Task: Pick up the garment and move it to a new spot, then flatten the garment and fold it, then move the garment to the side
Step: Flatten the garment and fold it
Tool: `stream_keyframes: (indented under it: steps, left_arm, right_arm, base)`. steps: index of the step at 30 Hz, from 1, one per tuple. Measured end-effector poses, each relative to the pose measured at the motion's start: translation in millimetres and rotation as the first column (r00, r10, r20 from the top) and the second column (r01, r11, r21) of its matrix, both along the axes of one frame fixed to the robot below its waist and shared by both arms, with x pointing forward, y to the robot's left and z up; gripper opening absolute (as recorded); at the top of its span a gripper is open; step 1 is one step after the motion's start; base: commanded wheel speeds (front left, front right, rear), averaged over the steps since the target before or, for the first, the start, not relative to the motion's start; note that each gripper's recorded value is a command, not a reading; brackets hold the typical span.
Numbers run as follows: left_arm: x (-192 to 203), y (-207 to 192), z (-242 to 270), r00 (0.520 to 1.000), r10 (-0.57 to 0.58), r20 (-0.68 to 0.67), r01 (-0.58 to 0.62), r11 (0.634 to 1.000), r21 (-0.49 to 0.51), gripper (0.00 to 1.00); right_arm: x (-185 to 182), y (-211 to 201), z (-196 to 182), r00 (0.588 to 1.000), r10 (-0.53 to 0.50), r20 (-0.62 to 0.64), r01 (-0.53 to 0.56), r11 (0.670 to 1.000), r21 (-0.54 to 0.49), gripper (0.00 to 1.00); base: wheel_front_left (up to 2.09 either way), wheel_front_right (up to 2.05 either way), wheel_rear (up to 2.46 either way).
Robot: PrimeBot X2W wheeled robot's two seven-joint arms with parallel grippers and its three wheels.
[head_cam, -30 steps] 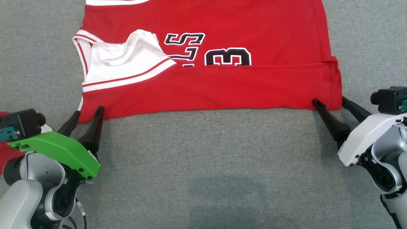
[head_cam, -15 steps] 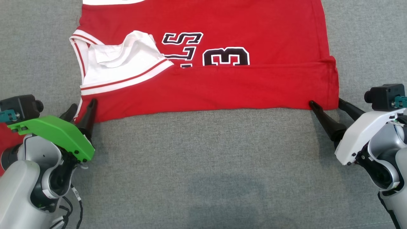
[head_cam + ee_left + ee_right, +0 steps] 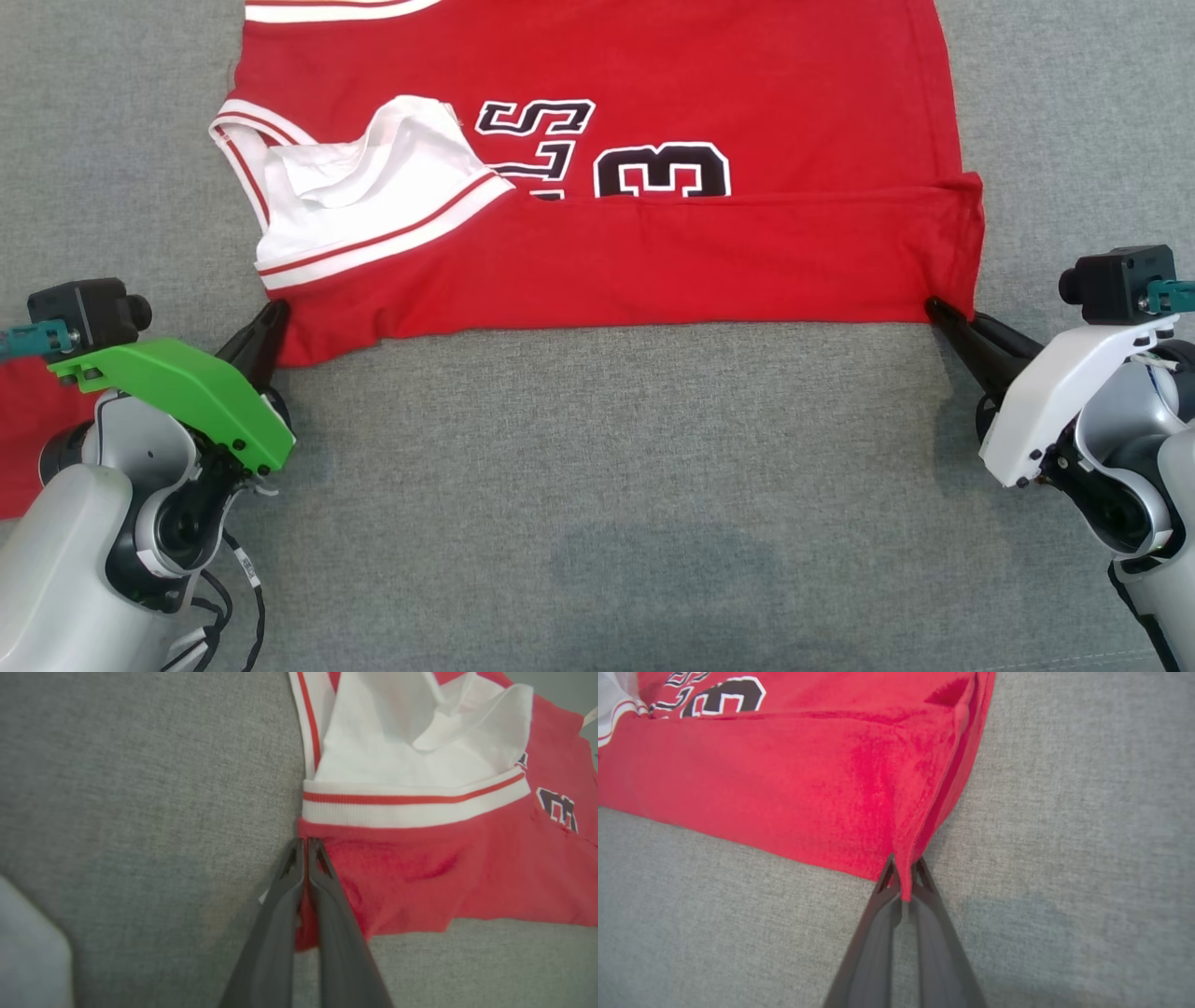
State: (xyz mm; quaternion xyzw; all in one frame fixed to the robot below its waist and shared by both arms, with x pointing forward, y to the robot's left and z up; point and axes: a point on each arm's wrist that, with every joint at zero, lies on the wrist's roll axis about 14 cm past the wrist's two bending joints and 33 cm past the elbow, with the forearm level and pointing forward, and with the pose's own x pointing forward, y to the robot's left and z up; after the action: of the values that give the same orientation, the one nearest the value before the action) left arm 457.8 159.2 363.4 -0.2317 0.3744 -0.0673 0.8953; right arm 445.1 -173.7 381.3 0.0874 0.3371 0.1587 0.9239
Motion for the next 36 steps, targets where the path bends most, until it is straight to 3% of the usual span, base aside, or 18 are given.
stream_keyframes:
  steps: [8, 14, 24, 30, 36]
  left_arm:
    - [-7, 8, 8, 1.000, 0.003, -0.002, -0.003, 1.000, -0.013, 0.00]
    - [-24, 1, 27, 0.998, -0.056, -0.020, 0.055, 0.997, -0.059, 0.00]
    - [-53, -10, 62, 0.996, -0.091, -0.003, 0.090, 0.988, -0.129, 0.00]
    - [-84, -19, 60, 0.996, -0.083, -0.042, 0.075, 0.983, -0.168, 0.00]
    - [-87, -23, 41, 0.996, -0.051, -0.073, 0.037, 0.983, -0.180, 0.00]
  right_arm:
    - [-5, -6, 7, 1.000, 0.011, 0.000, -0.011, 1.000, -0.007, 0.00]
    - [-10, -23, 22, 1.000, -0.011, -0.013, 0.011, 1.000, 0.000, 0.00]
    - [-47, -66, 28, 0.988, -0.052, -0.145, 0.045, 0.998, -0.049, 0.00]
    - [-71, -79, 25, 0.975, -0.086, -0.205, 0.077, 0.996, -0.053, 0.00]
    - [-81, -72, 8, 0.964, -0.099, -0.248, 0.090, 0.995, -0.046, 0.00]
  base:
    - [0.00, 0.00, 0.00]
    - [0.00, 0.00, 0.00]
    - [0.00, 0.00, 0.00]
    - [0.00, 0.00, 0.00]
    - [0.00, 0.00, 0.00]
